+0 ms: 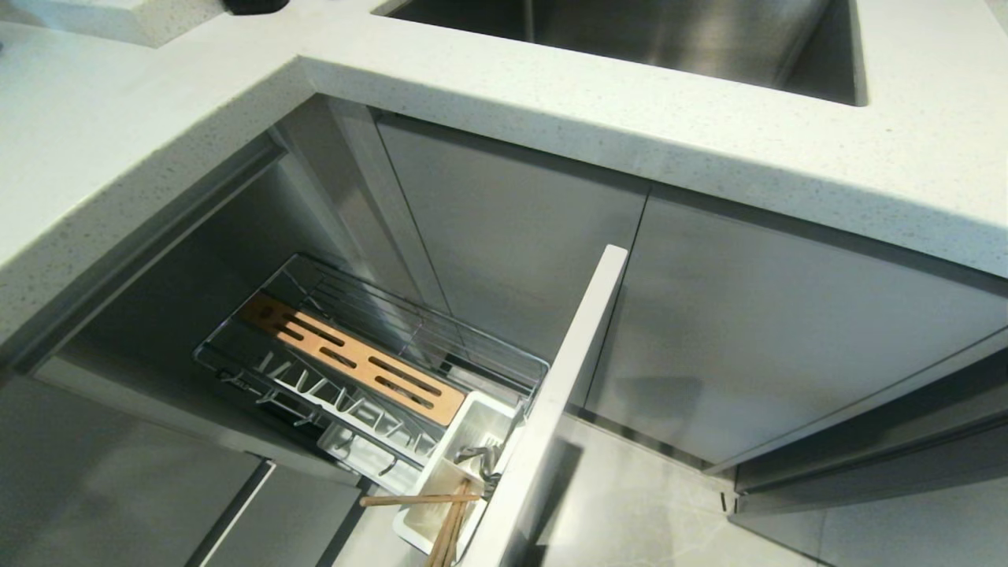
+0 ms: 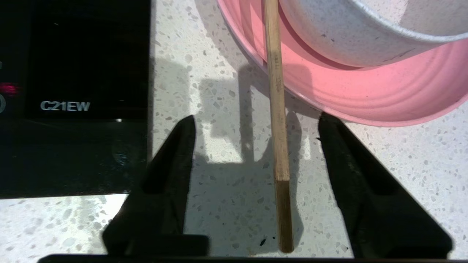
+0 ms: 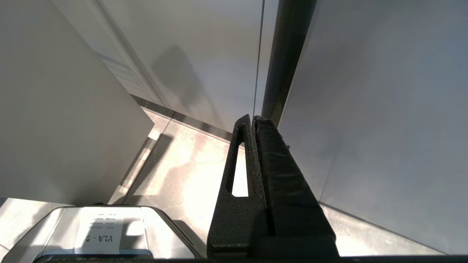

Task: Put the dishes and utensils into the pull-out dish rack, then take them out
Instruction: Take the chopsticks out of the cupboard

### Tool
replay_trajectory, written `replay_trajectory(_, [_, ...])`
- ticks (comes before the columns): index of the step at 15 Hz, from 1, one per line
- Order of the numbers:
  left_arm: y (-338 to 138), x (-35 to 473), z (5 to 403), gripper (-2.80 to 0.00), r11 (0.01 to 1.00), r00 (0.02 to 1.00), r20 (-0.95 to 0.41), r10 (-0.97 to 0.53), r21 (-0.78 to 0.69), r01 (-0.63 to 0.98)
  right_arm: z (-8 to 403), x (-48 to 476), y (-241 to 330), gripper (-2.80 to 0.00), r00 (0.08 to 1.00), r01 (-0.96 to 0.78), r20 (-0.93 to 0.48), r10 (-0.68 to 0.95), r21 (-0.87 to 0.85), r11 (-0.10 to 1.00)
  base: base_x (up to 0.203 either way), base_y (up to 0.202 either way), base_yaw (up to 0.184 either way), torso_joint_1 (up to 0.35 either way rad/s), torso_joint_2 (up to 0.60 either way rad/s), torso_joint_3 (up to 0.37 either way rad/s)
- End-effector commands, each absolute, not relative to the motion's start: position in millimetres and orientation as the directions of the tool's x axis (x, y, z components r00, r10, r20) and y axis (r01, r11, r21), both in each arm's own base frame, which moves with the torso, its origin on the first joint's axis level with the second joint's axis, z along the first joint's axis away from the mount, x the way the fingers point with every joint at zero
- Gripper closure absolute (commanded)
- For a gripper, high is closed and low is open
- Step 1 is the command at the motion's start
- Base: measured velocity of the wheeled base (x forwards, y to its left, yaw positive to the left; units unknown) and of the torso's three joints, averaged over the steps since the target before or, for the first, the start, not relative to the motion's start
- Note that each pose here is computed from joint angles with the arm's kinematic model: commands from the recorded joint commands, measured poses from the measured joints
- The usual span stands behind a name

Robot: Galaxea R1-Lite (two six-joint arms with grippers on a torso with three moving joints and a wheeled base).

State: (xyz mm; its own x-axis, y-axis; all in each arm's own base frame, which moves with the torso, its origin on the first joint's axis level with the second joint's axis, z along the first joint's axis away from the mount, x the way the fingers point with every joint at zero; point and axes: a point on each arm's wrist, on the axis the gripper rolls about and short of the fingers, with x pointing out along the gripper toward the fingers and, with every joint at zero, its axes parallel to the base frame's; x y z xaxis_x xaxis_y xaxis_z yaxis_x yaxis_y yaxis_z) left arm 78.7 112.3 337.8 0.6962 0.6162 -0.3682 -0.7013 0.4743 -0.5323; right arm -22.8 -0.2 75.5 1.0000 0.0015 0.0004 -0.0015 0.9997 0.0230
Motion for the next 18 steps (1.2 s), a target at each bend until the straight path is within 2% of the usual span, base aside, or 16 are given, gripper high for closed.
replay_trajectory(1, [108.5, 74.5, 339.7, -2.8, 0.47, 0.691, -0.357, 0.629, -0.533, -0.703, 75.1, -22.7, -0.2, 0.0, 1.0, -0.002, -0.002, 0.002, 0.023, 1.0, 0.0, 0.0, 0.0, 0.0, 0.0, 0.0])
replay_trajectory(8, [82.3, 57.8, 351.4, -2.8, 0.513, 0.703, -0.26, 0.662, -0.526, -0.678, 75.1, -22.7, -0.2, 0.0, 1.0, -0.001, -0.002, 0.002, 0.023, 1.0, 0.0, 0.0, 0.0, 0.0, 0.0, 0.0])
replay_trajectory(10, [69.8, 51.2, 360.1, -2.8, 0.551, 0.721, -0.171, 0.672, -0.535, -0.641, 75.1, -22.7, -0.2, 0.0, 1.0, -0.003, -0.002, 0.003, 0.023, 1.0, 0.0, 0.0, 0.0, 0.0, 0.0, 0.0])
replay_trajectory(11, [63.1, 48.3, 365.7, 0.0, 0.574, 0.731, -0.105, 0.674, -0.548, -0.608, 75.1, -22.7, -0.2, 0.0, 1.0, -0.003, -0.002, 0.003, 0.023, 1.0, 0.0, 0.0, 0.0, 0.0, 0.0, 0.0])
replay_trajectory(15, [34.7, 36.3, 392.9, 0.0, 0.679, 0.738, 0.175, 0.652, -0.568, -0.466, 75.2, -22.7, -0.2, 0.0, 1.0, -0.002, 0.0, 0.002, 0.023, 1.0, 0.0, 0.0, 0.0, 0.0, 0.0, 0.0])
replay_trajectory(18, [14.8, 25.7, 412.2, 0.0, 0.798, 0.831, 0.303, 0.467, -0.548, -0.249, 75.1, -22.7, -0.2, 0.0, 1.0, -0.003, -0.002, 0.003, 0.023, 1.0, 0.0, 0.0, 0.0, 0.0, 0.0, 0.0])
